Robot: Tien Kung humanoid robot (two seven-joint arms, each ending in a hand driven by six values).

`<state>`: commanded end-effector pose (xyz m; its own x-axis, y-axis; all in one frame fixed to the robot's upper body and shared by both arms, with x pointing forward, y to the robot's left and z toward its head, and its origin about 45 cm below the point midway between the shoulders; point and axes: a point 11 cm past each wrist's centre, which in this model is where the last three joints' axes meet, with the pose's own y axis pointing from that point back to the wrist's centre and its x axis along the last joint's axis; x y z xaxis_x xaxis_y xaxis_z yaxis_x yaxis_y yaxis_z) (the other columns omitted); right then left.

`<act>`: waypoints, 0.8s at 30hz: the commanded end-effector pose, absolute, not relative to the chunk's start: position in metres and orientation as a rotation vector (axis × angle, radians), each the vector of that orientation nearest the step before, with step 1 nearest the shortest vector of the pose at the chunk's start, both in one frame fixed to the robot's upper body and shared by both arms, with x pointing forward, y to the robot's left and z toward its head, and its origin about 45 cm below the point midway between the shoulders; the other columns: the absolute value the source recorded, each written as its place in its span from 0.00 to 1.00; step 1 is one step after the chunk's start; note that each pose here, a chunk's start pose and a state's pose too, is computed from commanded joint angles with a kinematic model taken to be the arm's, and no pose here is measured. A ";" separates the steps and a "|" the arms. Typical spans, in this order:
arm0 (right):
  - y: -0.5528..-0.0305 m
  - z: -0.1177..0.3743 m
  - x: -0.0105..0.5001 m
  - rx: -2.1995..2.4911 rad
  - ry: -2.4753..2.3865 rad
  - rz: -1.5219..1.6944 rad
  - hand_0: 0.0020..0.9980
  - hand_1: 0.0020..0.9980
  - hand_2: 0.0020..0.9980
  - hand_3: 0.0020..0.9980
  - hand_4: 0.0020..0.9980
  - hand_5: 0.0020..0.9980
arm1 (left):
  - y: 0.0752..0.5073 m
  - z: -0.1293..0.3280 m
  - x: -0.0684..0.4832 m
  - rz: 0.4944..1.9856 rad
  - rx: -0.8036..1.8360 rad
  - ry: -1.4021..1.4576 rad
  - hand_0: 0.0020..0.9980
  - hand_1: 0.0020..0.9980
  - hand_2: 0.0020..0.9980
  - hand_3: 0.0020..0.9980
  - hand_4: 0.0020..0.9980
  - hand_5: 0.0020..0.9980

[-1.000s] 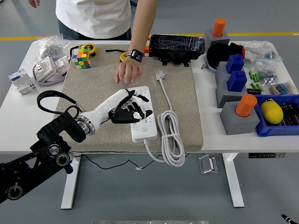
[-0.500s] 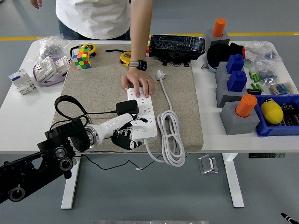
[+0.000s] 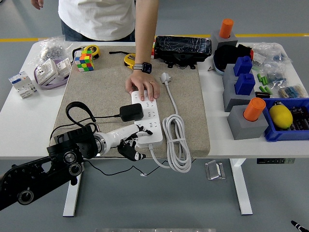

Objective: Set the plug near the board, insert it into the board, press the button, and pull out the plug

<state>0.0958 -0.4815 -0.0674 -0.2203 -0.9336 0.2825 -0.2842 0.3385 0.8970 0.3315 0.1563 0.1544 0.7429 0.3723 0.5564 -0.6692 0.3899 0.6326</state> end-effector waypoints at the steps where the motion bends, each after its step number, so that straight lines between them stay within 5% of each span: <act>1: -0.482 -0.067 0.096 1.098 -1.711 -0.913 0.62 0.67 0.64 0.57 0.98 0.59 | 0.157 0.154 0.332 0.680 0.968 -0.351 0.07 0.07 0.13 0.88 0.75 0.00; 16: -0.479 -0.068 0.096 1.100 -1.716 -0.921 0.62 0.67 0.64 0.57 0.98 0.59 | 0.165 0.147 0.330 0.691 0.978 -0.322 0.07 0.07 0.13 0.86 0.74 0.00; 17: -0.479 -0.068 0.096 1.100 -1.717 -0.921 0.62 0.67 0.64 0.57 0.98 0.59 | 0.162 0.152 0.331 0.702 0.937 -0.316 0.07 0.07 0.14 0.77 0.59 0.00; 22: -0.479 -0.068 0.095 1.099 -1.716 -0.921 0.62 0.67 0.64 0.57 0.98 0.59 | 0.153 0.169 0.338 0.771 0.745 -0.283 0.07 0.07 0.14 0.77 0.59 0.00; 23: -0.479 -0.068 0.095 1.099 -1.716 -0.922 0.62 0.67 0.64 0.57 0.98 0.59 | 0.153 0.172 0.339 0.790 0.708 -0.281 0.16 0.11 0.23 0.59 0.75 0.14; 24: -0.479 -0.069 0.095 1.098 -1.717 -0.923 0.62 0.67 0.64 0.57 0.98 0.59 | 0.152 0.174 0.341 0.811 0.674 -0.278 0.16 0.11 0.23 0.59 0.75 0.14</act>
